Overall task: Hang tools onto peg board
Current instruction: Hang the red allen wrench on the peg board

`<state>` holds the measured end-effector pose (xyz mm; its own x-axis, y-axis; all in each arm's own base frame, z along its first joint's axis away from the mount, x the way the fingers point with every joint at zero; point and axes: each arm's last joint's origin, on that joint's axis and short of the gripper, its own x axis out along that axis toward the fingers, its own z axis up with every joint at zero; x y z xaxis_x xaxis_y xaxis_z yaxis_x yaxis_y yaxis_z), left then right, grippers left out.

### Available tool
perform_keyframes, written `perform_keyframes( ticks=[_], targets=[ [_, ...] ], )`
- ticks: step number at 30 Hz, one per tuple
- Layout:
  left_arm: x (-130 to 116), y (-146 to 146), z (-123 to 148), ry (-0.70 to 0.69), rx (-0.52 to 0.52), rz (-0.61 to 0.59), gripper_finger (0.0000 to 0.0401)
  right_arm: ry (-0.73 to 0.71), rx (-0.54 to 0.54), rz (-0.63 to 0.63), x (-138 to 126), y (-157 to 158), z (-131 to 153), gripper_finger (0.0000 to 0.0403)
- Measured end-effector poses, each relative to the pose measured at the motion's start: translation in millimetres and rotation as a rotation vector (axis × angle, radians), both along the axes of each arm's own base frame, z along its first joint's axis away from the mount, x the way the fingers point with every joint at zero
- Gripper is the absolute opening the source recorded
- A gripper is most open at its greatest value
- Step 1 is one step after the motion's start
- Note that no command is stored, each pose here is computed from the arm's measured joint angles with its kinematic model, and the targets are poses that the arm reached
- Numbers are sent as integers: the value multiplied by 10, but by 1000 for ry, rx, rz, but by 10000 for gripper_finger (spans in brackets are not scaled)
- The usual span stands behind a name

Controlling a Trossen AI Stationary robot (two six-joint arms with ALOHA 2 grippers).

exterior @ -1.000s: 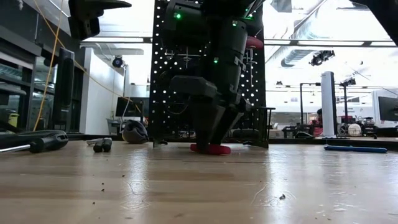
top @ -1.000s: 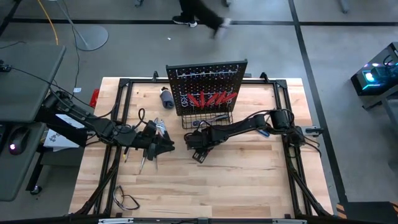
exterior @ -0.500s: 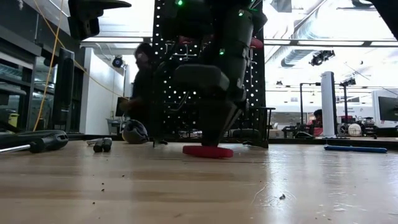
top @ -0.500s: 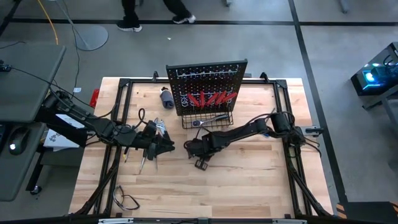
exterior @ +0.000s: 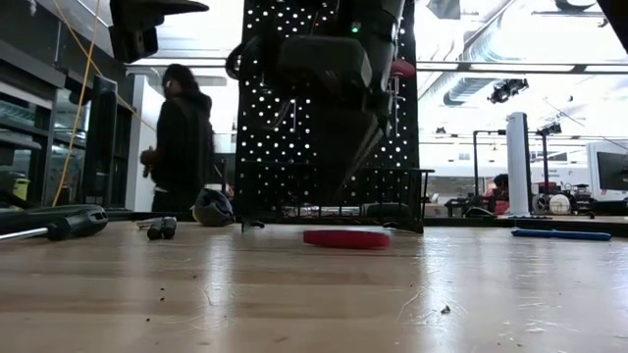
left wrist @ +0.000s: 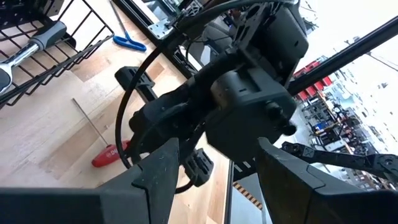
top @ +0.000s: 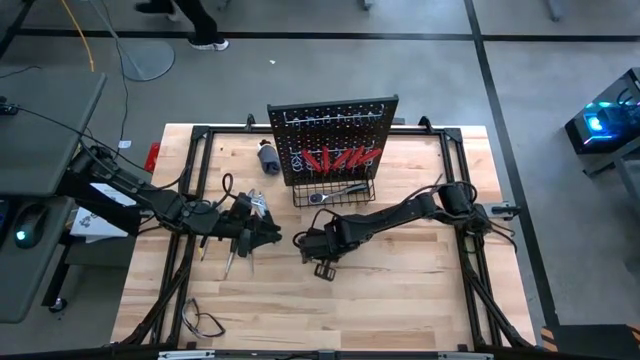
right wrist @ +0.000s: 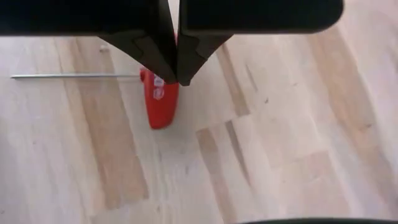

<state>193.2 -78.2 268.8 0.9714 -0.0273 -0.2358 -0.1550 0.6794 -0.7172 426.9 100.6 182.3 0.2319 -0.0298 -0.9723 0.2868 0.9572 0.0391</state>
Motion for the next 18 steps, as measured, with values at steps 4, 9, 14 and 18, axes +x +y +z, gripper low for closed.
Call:
perform_keyframes(
  ticks=[4, 9, 14, 18],
  targets=[
    [0, 1, 0, 0, 1, 0, 190, -57, 0, -2, 54, 8, 26, 1],
    [0, -1, 1, 0, 0, -5, 190, -68, -20, 84, 60, 10, -4, 49],
    [0, -1, 1, -1, -1, -5, 190, -50, -61, 167, 41, -3, -31, 149],
    [1, 0, 1, 0, -9, -3, 190, -29, -54, 178, 32, -17, -50, 203]
  ],
)
